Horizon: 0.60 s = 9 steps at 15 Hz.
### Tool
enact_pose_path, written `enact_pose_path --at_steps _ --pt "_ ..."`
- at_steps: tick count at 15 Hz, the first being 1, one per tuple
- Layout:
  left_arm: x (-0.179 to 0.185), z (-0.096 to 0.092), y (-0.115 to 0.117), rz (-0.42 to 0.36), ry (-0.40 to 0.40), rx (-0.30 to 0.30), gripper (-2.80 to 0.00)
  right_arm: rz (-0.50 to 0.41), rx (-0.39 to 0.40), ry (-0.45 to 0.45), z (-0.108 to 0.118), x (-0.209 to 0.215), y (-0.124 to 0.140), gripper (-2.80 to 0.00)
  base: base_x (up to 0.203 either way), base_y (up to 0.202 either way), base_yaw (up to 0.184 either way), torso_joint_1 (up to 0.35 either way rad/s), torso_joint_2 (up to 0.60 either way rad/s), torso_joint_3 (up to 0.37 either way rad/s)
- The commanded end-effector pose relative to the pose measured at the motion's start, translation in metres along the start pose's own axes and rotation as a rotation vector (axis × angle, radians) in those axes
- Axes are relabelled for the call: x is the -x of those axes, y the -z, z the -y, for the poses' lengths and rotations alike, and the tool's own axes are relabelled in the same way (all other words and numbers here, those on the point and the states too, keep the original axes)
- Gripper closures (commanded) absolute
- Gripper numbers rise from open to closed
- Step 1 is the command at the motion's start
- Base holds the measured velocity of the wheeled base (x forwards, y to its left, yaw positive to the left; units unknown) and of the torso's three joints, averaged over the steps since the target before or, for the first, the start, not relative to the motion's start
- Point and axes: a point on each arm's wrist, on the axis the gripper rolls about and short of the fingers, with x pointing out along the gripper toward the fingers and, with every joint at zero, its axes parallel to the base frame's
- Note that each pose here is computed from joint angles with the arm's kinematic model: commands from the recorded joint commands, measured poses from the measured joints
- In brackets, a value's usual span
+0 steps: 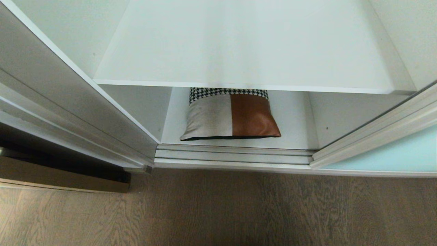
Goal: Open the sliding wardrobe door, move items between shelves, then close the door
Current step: Place the pillow on the higher shelf
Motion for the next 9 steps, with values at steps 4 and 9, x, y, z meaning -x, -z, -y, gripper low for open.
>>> enact_pose_path --at_steps 4,9 --pt "-0.0002 -0.0002 -0.0001 0.000 -0.006 0.003 0.00 -0.003 0.001 -0.003 0.0000 -0.0002 -0.0001 0.00 0.000 0.000 0.000 0.000 0.00 0.000" --pt "0.0008 -0.0002 0.0005 -0.030 -0.011 0.005 0.00 -0.003 0.001 -0.002 0.0000 -0.0002 -0.0001 0.00 0.000 0.000 0.000 0.000 0.00 0.000"
